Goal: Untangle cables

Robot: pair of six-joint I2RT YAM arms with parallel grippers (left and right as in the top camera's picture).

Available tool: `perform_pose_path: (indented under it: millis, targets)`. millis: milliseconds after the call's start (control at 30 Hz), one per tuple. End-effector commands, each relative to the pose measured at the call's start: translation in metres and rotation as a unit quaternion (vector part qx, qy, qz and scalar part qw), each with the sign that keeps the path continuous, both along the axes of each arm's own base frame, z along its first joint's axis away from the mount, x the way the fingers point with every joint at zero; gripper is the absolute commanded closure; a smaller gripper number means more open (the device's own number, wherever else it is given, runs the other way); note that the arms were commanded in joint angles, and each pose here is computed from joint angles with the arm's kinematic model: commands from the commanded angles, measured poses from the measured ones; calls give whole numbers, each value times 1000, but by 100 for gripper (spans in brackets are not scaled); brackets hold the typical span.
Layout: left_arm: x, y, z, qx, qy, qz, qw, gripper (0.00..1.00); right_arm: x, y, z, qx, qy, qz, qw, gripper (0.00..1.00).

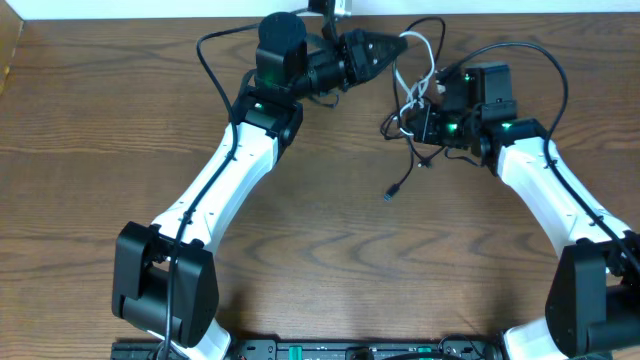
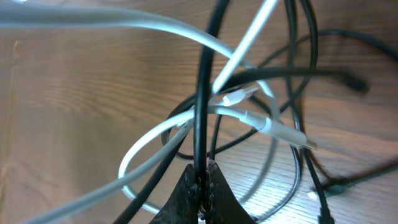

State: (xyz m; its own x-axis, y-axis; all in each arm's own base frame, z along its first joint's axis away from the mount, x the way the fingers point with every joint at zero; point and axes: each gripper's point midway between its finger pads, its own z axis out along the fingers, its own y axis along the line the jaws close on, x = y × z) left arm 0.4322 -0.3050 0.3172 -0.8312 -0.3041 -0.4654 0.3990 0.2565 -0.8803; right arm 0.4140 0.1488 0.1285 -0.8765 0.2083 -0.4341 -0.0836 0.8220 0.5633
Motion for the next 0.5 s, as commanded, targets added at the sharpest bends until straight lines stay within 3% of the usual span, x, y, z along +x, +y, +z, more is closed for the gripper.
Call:
perform_pose_path:
  millis: [0, 100, 267, 367, 467]
  targets:
    - [25, 33, -13, 76, -45, 80, 993, 92, 6, -27, 30, -16, -32, -46, 998, 99]
    - [46, 75, -60, 179, -2, 175, 968, 92, -3, -49, 57, -17, -52, -64, 996, 99]
    - [59, 151, -109, 356, 15, 295, 887, 92, -25, -89, 108, 2, -99, -83, 992, 99]
    - [57, 170, -118, 410, 10, 306, 859, 92, -38, -114, 128, 20, -113, -107, 988, 99]
    - [52, 175, -125, 442, 5, 287, 850, 92, -48, -139, 142, 39, -125, -128, 983, 99]
